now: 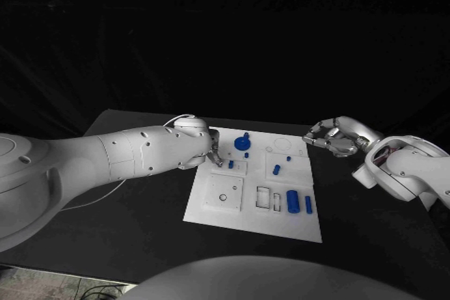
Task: Assemble the parts on the task board
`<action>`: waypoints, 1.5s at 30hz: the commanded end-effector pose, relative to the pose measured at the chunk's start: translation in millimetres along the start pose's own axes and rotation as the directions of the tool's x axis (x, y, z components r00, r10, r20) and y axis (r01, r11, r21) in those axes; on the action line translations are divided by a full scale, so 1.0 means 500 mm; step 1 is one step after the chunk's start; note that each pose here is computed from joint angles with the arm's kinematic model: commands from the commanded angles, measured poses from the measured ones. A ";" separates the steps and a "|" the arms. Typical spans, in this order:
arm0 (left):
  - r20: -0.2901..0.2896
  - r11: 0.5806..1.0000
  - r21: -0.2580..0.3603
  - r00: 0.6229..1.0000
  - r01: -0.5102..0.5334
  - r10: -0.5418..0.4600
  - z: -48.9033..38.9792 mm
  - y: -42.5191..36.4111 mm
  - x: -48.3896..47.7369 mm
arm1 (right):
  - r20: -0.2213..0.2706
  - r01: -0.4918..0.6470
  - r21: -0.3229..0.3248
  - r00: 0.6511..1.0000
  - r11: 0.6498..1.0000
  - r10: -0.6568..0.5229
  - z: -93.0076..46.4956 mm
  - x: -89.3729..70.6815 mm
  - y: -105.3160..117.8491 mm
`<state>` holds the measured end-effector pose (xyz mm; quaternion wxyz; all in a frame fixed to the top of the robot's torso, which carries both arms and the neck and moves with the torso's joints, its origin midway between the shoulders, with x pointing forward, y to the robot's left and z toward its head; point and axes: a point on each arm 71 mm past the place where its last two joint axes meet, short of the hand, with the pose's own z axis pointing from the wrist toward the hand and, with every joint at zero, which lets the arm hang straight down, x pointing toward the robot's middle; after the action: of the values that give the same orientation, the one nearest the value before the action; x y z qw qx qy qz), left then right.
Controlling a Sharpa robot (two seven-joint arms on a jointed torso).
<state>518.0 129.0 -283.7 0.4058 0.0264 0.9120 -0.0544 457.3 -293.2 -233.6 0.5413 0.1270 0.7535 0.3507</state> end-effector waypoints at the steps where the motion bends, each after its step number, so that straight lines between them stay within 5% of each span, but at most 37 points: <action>1: 0.002 1.000 0.015 1.000 -0.012 0.012 0.003 -0.004 0.004 | -0.004 0.002 -0.008 1.000 1.000 -0.002 0.000 0.001 0.002; 45: -0.018 1.000 0.021 1.000 0.000 0.001 0.012 -0.009 0.018 | -0.004 0.001 -0.005 1.000 1.000 -0.001 -0.003 0.001 0.000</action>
<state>518.3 125.9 -291.2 0.4059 0.0275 0.9115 -0.0604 456.6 -294.2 -233.3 0.5416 0.1276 0.7533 0.3506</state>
